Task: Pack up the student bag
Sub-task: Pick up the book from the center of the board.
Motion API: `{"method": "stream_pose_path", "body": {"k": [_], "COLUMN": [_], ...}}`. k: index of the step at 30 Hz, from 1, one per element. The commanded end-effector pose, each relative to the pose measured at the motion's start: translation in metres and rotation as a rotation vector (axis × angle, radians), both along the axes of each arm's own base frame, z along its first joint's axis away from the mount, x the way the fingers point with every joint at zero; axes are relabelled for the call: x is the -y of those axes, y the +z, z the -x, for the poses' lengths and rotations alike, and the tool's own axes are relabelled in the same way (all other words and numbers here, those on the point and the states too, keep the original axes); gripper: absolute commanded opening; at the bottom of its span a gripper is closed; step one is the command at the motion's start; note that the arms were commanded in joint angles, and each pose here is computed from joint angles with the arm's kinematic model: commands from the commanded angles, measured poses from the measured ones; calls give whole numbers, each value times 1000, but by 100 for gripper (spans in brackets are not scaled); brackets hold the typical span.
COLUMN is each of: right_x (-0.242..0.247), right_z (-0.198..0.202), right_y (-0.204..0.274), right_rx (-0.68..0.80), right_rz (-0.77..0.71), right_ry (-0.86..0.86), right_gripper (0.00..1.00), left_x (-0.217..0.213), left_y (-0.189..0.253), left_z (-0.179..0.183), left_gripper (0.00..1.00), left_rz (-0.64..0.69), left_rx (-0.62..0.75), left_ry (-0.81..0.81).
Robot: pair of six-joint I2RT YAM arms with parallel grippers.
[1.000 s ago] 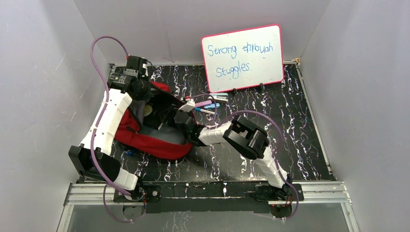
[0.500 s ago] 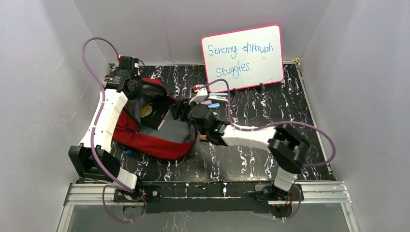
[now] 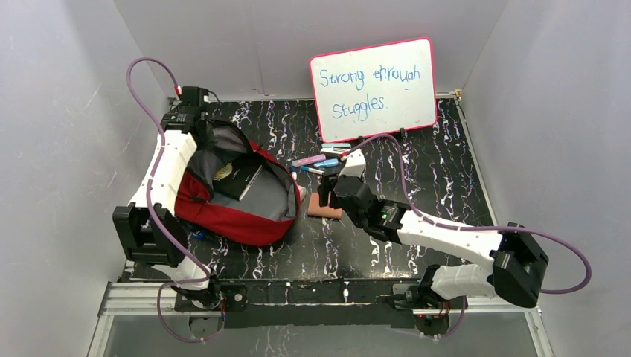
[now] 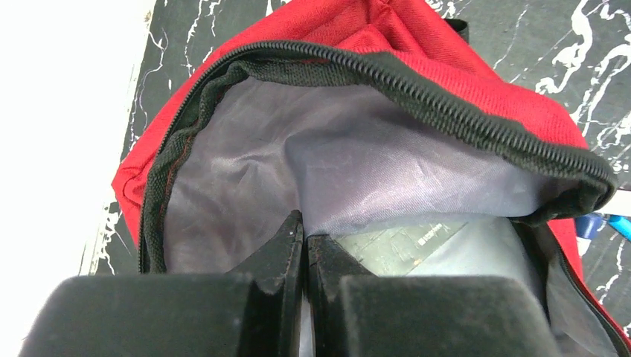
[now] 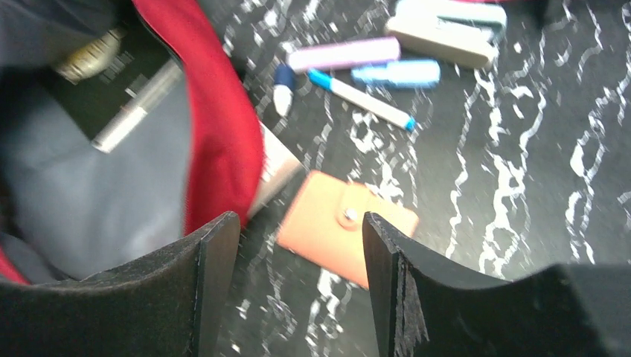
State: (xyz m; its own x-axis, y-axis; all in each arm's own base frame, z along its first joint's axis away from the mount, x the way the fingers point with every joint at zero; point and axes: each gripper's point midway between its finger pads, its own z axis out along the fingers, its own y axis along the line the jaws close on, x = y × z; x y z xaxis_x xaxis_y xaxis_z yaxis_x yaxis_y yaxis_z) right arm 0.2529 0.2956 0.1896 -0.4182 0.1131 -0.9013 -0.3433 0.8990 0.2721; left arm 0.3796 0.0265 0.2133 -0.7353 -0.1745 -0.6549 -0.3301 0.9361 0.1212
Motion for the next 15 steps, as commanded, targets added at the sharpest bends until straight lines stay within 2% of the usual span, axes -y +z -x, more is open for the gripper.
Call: {"method": "stream_pose_path", "body": {"k": [1,4,8,12,15], "right_x": [22,22,24,35,44], "right_z": [7,6,0,-13,-24], "right_y": [-21,-28,-39,-46,-41], "right_rx": [-76,-122,-205,-297,-319], "right_rz": [83,121,138,47,3], "right_ry": [-45,-36,-29,-32,-36], "right_gripper": [71,74,75,77,77], "left_x": [-10,7,37,73,108], "left_y": [4,8,19,28,33], "left_z": [-15,-19,-16,4,22], "left_gripper": [3,16,45,57,62], "left_rz": [-14,64,194,322,323], "left_rx": [30,53,89,104,109], "left_ry": [15,-43,-156,-269,-353]}}
